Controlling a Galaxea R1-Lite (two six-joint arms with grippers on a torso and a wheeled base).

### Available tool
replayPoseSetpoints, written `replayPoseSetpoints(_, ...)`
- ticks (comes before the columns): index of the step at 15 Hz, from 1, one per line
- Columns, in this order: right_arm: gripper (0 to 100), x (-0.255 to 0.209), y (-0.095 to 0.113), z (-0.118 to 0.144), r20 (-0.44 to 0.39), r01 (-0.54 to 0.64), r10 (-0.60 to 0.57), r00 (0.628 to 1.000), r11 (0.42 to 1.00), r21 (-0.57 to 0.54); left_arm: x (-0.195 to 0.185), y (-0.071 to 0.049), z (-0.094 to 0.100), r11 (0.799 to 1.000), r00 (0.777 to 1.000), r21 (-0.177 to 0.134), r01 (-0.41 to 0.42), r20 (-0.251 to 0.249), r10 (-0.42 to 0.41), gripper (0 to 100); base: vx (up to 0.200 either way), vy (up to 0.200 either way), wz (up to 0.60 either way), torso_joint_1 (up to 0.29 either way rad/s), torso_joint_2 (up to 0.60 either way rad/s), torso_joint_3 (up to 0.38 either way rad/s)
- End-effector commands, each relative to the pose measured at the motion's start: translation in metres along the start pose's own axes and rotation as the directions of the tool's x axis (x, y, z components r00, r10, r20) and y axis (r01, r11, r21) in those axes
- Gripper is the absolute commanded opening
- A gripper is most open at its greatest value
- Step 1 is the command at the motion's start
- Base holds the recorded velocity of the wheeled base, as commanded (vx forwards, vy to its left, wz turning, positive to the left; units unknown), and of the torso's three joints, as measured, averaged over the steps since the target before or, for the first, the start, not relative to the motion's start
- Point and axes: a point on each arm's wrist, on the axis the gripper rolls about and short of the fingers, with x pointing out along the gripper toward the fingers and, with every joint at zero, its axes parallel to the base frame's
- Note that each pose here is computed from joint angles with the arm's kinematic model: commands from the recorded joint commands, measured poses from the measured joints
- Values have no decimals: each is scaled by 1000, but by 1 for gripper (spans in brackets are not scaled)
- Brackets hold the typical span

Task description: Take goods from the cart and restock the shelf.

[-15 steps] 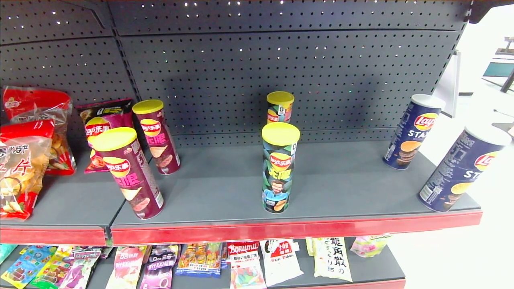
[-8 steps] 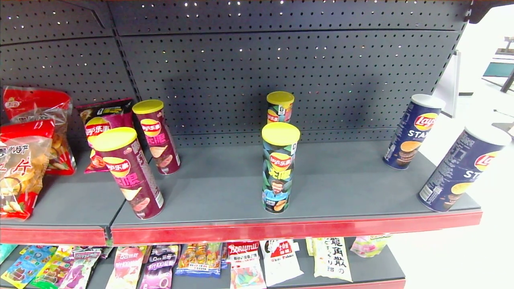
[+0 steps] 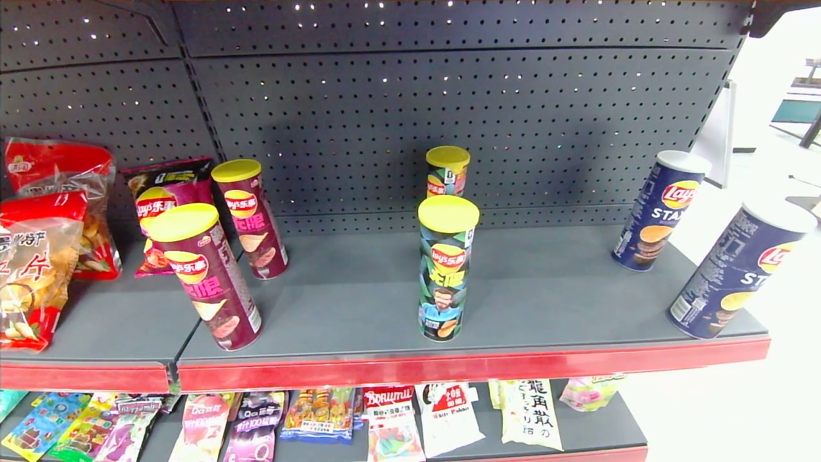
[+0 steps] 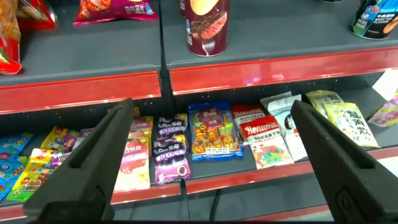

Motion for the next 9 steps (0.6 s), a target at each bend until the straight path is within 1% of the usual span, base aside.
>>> replayPoseSetpoints(1,100,-1,0,0,16,15,-15,1000,1000,0,0,0,0,1000,1000,0,0,-2,0,100,0,0,0,0,0,0)
replayPoseSetpoints(3,100,-1,0,0,16,37,-37,999,999,2,0,0,0,1000,1000,0,0,-2,0,100,0,0,0,0,0,0)
replayPoseSetpoints(9,100,-1,0,0,16,37,-37,999,999,2,0,0,0,1000,1000,0,0,0,0,100,0,0,0,0,0,0)
